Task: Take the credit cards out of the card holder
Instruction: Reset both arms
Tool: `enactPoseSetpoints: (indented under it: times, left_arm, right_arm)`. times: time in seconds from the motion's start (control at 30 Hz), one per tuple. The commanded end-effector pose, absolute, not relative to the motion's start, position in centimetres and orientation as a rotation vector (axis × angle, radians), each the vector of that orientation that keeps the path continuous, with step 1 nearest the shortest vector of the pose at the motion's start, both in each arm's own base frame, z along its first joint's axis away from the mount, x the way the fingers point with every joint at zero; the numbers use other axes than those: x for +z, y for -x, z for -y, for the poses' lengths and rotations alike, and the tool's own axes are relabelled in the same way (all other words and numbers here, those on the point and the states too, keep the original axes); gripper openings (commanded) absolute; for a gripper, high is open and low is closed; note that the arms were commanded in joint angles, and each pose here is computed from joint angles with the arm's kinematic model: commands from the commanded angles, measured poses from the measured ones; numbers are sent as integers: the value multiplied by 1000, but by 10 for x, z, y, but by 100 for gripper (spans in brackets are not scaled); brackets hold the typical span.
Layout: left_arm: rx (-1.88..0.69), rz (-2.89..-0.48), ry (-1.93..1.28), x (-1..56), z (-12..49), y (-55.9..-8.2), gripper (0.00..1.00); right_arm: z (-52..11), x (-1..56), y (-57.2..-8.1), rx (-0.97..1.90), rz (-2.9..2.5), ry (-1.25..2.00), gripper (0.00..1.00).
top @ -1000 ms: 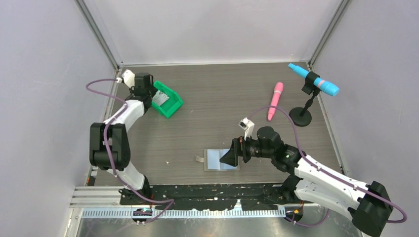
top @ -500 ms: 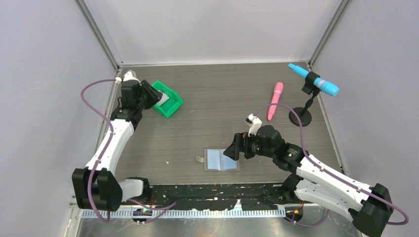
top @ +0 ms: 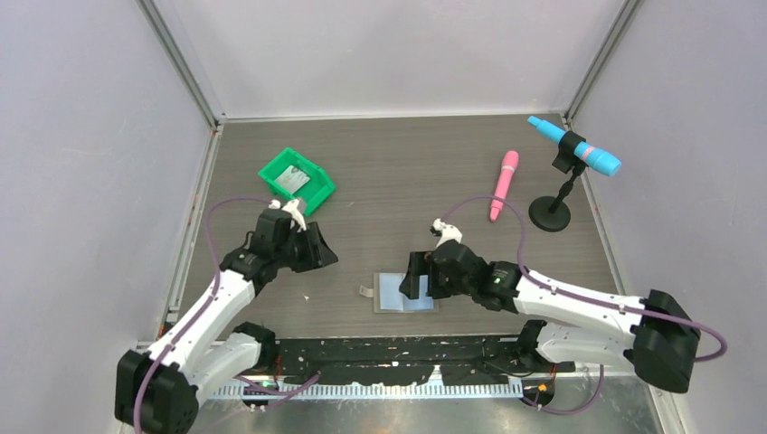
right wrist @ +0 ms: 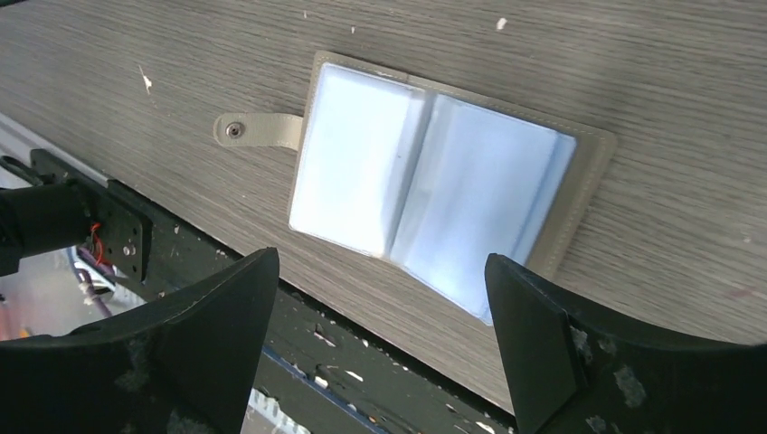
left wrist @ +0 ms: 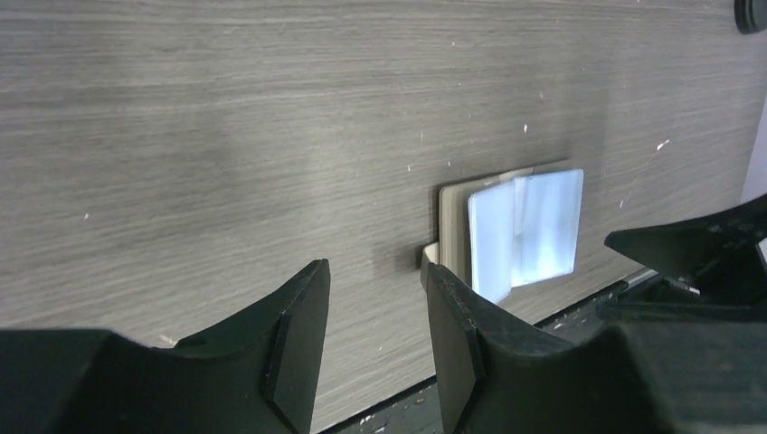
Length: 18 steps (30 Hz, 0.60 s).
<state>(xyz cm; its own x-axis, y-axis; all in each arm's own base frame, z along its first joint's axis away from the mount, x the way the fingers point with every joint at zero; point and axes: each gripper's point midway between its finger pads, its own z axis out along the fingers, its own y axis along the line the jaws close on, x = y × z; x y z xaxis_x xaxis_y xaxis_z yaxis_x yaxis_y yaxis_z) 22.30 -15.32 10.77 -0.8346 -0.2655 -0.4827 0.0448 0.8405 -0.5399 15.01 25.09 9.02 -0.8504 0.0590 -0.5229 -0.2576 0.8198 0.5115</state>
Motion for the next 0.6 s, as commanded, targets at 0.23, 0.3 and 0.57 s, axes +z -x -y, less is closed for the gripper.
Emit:
enactPoseSetpoints:
  times: [0.23, 0.3, 0.57]
  left_arm:
    - [-675, -2334, 90, 125, 129, -194, 53]
    - [-694, -2328, 91, 124, 131, -191, 53]
    - [-761, -2307, 86, 125, 136, -184, 54]
  right_arm:
    - [-298, 84, -166, 475, -2440, 95, 95]
    - [-307, 78, -165, 448, -2455, 119, 95]
    - [-323, 53, -161, 346, -2515, 169, 96]
